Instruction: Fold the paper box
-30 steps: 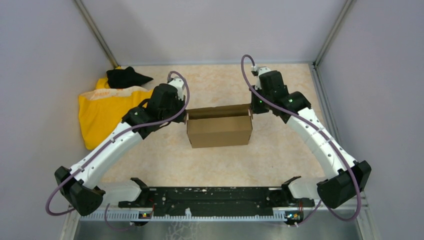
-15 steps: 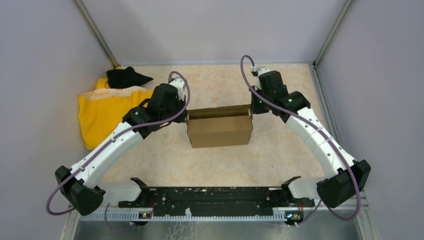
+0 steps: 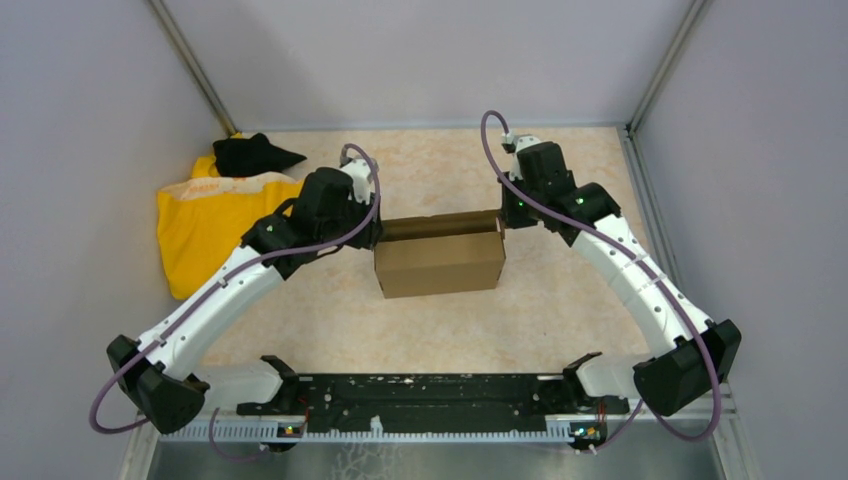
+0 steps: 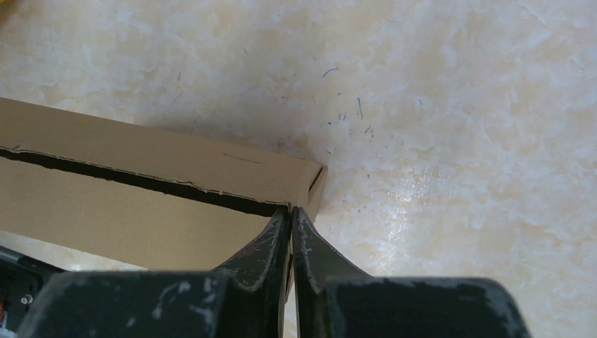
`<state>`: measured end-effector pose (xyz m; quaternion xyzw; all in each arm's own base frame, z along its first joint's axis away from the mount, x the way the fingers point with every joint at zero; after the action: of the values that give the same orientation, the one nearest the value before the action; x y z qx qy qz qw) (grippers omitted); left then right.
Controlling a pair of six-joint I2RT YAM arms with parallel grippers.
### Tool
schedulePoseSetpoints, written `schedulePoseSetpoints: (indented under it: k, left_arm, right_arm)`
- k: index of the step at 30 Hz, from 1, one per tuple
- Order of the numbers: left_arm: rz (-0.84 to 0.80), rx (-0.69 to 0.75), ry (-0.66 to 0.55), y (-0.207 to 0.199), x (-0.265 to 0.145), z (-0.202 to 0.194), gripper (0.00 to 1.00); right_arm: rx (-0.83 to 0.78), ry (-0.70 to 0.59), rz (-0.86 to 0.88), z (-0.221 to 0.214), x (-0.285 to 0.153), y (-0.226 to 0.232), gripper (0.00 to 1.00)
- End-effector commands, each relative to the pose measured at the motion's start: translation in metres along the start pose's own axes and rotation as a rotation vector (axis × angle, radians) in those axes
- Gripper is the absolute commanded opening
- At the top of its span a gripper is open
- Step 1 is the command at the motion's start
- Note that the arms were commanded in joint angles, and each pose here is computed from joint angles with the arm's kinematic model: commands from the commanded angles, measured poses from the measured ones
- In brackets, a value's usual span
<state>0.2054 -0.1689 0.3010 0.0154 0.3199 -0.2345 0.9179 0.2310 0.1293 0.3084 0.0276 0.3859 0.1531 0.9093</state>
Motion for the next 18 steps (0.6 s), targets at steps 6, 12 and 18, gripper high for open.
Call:
schedulePoseSetpoints:
  k: [6, 12, 18]
  left_arm:
    - [-0.107, 0.033, -0.056, -0.0074, -0.0161, 0.0101, 0.46]
    - [-0.140, 0.037, -0.054, -0.0097, -0.0172, 0.0114, 0.46]
    - [-0.146, 0.044, -0.047, -0.0091, -0.0195, 0.0087, 0.50]
  right_arm:
    - [0.005, -0.060, 0.080, 0.0045, -0.0102, 0.0114, 0.23]
    - [0.006, -0.063, 0.081, 0.0052, -0.0115, 0.0116, 0.34]
    - [0.007, -0.073, 0.054, 0.0056, -0.0127, 0.0094, 0.43]
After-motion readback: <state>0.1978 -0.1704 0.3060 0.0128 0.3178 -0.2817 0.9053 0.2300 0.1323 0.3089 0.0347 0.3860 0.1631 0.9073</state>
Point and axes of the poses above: each gripper's point midway between its finger pads, its own x axis out along the fingers, its own y axis along the line the jaws close on, z = x × y, the point moved 10 cm from there along -x, back along the fingers, and after that the axes turned 2 degrees about x, right-handed, at the moved point
